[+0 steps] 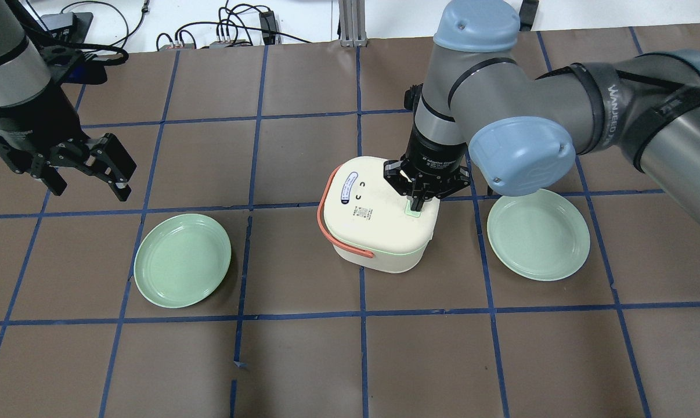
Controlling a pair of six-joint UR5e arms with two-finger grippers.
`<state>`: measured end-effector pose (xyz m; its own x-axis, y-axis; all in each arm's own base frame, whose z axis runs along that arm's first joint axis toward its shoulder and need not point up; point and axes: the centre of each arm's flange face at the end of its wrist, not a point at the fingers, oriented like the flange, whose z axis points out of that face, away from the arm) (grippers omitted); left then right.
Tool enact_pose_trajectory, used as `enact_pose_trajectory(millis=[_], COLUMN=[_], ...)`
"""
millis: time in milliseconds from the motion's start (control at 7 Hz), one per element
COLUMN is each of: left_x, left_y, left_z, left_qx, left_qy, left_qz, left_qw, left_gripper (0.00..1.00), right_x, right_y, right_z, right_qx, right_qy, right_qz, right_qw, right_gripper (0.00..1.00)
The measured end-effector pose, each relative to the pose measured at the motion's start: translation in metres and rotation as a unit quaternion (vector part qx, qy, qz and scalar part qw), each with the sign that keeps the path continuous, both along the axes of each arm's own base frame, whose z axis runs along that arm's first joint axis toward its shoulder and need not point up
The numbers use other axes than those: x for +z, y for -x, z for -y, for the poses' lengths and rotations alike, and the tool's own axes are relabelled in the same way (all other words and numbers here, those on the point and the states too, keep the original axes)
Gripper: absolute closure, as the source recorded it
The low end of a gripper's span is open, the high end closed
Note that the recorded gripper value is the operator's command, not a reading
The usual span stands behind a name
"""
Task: Press rice cooker button
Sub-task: 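Lift the right gripper up and back away from the cooker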
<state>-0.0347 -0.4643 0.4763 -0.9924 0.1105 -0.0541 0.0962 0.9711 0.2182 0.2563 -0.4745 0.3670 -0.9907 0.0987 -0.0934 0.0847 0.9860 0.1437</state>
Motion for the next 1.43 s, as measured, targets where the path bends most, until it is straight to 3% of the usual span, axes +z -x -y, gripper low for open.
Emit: enact_pose_trajectory(millis=[143,286,571,714,857,1000,1143,1429], left_x=[0.000,0.000,0.000,0.000,0.000,0.000,0.000,0.000], left_y=[0.000,0.000,0.000,0.000,0.000,0.000,0.000,0.000], left_z=[0.000,0.000,0.000,0.000,0.000,0.000,0.000,0.000], left_qx=[0.000,0.000,0.000,0.000,0.000,0.000,0.000,0.000], left_qy=[0.000,0.000,0.000,0.000,0.000,0.000,0.000,0.000], left_qz=[0.000,0.000,0.000,0.000,0.000,0.000,0.000,0.000], left_qw=[1.0000,1.0000,1.0000,1.0000,1.0000,1.0000,1.0000,1.0000], left_gripper=[0.00,0.00,0.00,0.00,0.00,0.00,0.00,0.00], right_x=[0.015,0.046,0.098,0.109,0.115,0.115,0.114,0.110], right_y=[0.001,0.003,0.018,0.037,0.056,0.068,0.071,0.072], right_z=[0.006,0.021,0.056,0.069,0.078,0.081,0.080,0.079], right_qx=[-0.010,-0.016,-0.024,-0.029,-0.033,-0.035,-0.035,-0.034], right_qy=[0.008,0.038,0.097,0.109,0.114,0.114,0.112,0.108], right_qz=[-0.004,-0.010,-0.029,-0.032,-0.031,-0.032,-0.032,-0.033], right_qw=[0.9999,0.9991,0.9946,0.9931,0.9925,0.9924,0.9926,0.9930], right_gripper=[0.43,0.33,0.29,0.29,0.26,0.09,0.02,0.00])
